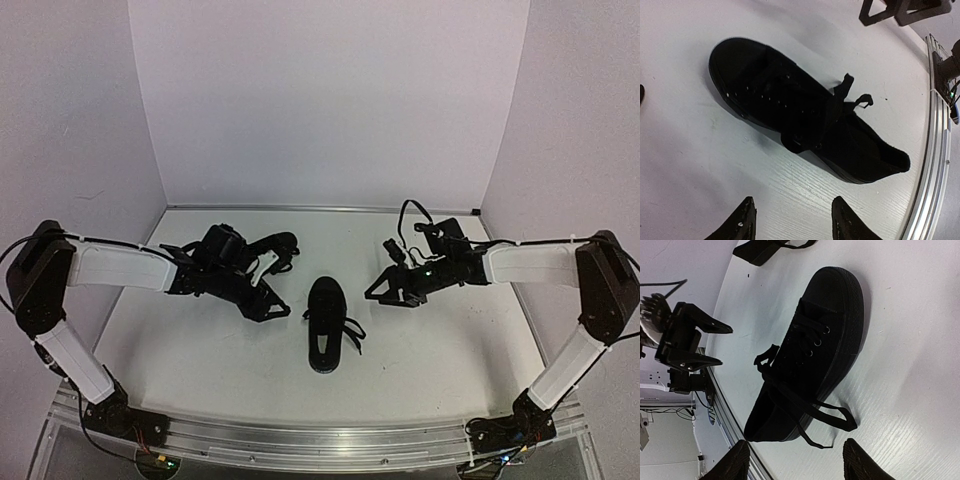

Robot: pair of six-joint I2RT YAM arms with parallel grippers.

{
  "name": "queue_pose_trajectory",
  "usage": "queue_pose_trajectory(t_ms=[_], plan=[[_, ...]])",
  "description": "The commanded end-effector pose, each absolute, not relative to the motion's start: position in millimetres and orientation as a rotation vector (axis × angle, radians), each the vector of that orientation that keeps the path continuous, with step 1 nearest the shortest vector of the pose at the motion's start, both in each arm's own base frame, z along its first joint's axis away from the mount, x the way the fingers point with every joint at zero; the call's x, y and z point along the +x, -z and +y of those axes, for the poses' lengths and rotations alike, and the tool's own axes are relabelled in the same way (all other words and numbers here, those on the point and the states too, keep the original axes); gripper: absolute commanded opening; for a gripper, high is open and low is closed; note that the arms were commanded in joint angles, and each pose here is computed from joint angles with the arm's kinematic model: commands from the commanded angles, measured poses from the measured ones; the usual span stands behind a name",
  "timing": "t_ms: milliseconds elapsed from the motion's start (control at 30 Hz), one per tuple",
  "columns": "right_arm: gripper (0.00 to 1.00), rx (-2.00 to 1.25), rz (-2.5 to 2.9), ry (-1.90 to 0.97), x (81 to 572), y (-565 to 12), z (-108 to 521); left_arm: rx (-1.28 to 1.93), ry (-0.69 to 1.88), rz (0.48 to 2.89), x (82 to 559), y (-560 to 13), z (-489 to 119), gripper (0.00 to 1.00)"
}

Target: Tie the shoes

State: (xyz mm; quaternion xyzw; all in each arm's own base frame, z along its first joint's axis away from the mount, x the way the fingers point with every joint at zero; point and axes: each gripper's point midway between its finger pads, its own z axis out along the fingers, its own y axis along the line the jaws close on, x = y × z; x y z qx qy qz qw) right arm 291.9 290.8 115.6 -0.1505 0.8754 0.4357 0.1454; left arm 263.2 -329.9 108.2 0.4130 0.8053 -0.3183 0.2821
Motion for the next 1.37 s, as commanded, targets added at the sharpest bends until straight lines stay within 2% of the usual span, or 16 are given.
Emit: queue_pose_trajectory(t_ms=[0, 133, 200, 233, 300, 367, 400, 667, 900, 1100, 1333], plan=[[0.6, -0.438, 2.549, -1.23, 289, -103, 289, 1.21, 0.914, 2.162, 256, -83, -341, 0.48], [0.58, -0.433, 2.582, -1.212, 287, -90, 287, 1.182, 0.906, 2.167, 263, -75, -348, 0.46], [0.58, -0.428, 2.597, -1.201, 285, -83, 285, 1.142, 0.887, 2.175, 269, -75, -349, 0.49], [0.59, -0.424, 2.602, -1.192, 285, -81, 284, 1.108, 0.873, 2.184, 274, -76, -348, 0.55], [0.62, -0.417, 2.605, -1.168, 285, -77, 281, 1.01, 0.838, 2.207, 284, -80, -345, 0.73], [0.65, -0.416, 2.585, -1.153, 286, -77, 279, 0.911, 0.82, 2.202, 294, -92, -340, 0.96], [0.67, -0.414, 2.572, -1.15, 285, -78, 278, 0.858, 0.814, 2.207, 298, -98, -335, 0.99], [0.75, -0.372, 2.427, -1.122, 288, -97, 269, 0.446, 0.804, 2.22, 329, -150, -278, 1.0], [0.82, -0.299, 2.329, -1.1, 285, -113, 257, 0.17, 0.561, 2.174, 332, -186, -210, 1.0], [0.92, -0.235, 2.302, -1.057, 281, -109, 244, 0.083, 0.35, 2.265, 323, -162, -174, 1.0], [0.94, -0.221, 2.366, -1.029, 281, -96, 243, 0.014, 0.318, 2.302, 312, -142, -160, 1.0]])
